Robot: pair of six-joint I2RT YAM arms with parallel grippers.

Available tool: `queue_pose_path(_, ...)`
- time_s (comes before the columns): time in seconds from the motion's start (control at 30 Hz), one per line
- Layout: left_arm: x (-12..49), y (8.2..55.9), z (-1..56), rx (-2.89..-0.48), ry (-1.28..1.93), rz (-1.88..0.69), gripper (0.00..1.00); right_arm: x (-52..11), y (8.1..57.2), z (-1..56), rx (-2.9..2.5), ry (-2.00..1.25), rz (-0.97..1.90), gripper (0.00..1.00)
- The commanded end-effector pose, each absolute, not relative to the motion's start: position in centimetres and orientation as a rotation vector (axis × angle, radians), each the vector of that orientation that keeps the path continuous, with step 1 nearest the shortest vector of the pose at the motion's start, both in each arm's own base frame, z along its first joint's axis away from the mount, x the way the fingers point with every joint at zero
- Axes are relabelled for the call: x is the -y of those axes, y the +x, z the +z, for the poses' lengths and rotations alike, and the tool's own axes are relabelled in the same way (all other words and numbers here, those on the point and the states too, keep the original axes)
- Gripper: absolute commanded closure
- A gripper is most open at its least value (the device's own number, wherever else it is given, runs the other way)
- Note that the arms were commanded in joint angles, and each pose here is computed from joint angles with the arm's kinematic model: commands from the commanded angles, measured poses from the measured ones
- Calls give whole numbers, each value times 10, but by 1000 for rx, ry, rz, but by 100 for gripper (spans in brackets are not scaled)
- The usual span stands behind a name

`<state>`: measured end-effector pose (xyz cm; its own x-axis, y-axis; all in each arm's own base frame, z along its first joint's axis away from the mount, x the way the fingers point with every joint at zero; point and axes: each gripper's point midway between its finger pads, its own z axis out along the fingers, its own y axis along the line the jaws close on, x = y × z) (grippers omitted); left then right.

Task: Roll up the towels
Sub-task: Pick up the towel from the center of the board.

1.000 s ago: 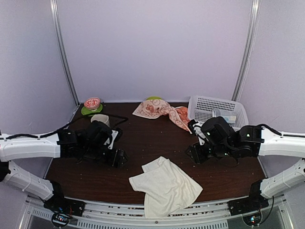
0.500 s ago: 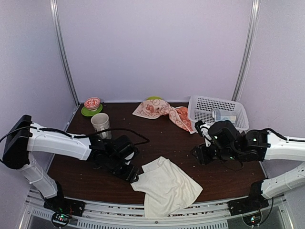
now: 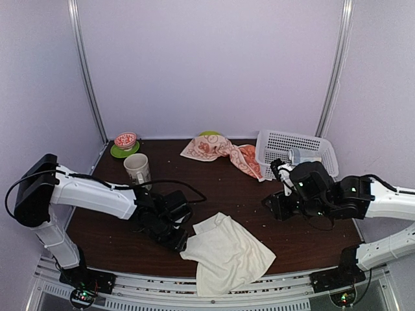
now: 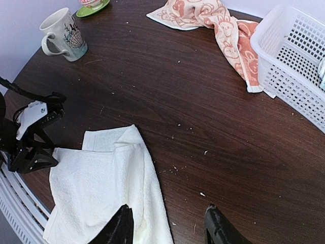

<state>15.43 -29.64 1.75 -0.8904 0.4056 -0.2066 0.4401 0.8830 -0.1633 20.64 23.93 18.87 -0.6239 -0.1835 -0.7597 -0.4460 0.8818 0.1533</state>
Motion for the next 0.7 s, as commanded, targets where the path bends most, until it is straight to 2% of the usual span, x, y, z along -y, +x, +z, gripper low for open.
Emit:
queue_pose_path(0.0,288,152,-2,-2936,669,-205,56,-233,210,189,-2222,-429,393,52)
queue_pose_path(0.17,293,149,-7,-2948,706,-205,90,-231,210,190,-2217,-427,391,52)
queue_pose_path(0.2,292,149,-7,-2949,708,-203,100,-230,210,192,-2214,-424,389,52)
queue_pose_path(0.3,288,156,9,-2900,702,-170,100,-227,213,197,-2197,-414,374,52)
queue_pose_path(0.4,287,180,60,-2738,716,-130,100,-224,219,209,-2164,-375,366,52)
queue_pose_path(0.57,301,227,214,-2352,763,-121,100,-207,231,249,-2037,-236,386,52)
queue_pose_path(0.67,314,237,300,-2178,827,-173,100,-190,236,273,-1956,-147,401,52)
